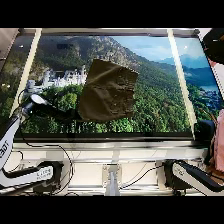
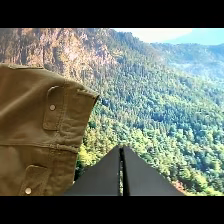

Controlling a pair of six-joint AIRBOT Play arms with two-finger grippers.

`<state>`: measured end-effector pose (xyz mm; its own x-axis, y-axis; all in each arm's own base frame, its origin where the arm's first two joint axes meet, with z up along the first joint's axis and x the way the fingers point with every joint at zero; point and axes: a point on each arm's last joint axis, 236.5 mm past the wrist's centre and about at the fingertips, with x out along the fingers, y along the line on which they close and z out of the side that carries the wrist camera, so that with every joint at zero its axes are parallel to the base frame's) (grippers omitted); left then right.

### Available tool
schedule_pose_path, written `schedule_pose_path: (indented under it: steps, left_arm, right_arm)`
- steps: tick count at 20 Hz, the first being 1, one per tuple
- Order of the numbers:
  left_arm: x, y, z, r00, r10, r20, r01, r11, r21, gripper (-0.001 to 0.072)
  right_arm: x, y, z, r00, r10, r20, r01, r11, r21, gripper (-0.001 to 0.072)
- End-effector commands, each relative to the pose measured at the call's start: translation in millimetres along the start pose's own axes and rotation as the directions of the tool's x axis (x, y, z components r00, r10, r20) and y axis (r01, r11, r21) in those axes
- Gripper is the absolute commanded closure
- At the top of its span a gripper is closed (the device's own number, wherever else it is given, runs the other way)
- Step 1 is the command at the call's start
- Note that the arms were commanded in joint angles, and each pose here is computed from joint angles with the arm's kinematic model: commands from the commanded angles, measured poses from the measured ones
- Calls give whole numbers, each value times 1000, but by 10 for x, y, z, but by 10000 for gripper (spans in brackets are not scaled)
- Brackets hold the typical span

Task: Fold the clothes and pants, and hang the long-sleeved shirts on hangers.

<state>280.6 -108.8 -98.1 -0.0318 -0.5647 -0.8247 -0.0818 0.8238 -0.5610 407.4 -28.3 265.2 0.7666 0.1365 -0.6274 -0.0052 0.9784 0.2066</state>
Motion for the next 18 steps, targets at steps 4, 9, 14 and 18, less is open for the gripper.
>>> schedule_pose_path:
  steps: [4,9,14,18]
  left_arm:
    - [115,-8,148,998,-39,40,42,997,-60,297]
    - [73,-68,529,977,-66,200,91,989,-114,297]
    - [81,-107,575,973,-72,219,99,988,-115,419]
    - [168,-239,477,981,-84,177,95,994,-50,690]
  right_arm:
    - [80,-26,-12,1000,0,-13,0,1000,-15,682]
    - [113,-30,-26,1000,4,-21,-4,1000,-16,682]
    - [480,-185,-398,985,-3,-173,-4,999,-37,683]
    - [931,17,-1408,886,181,-427,-165,983,75,684]
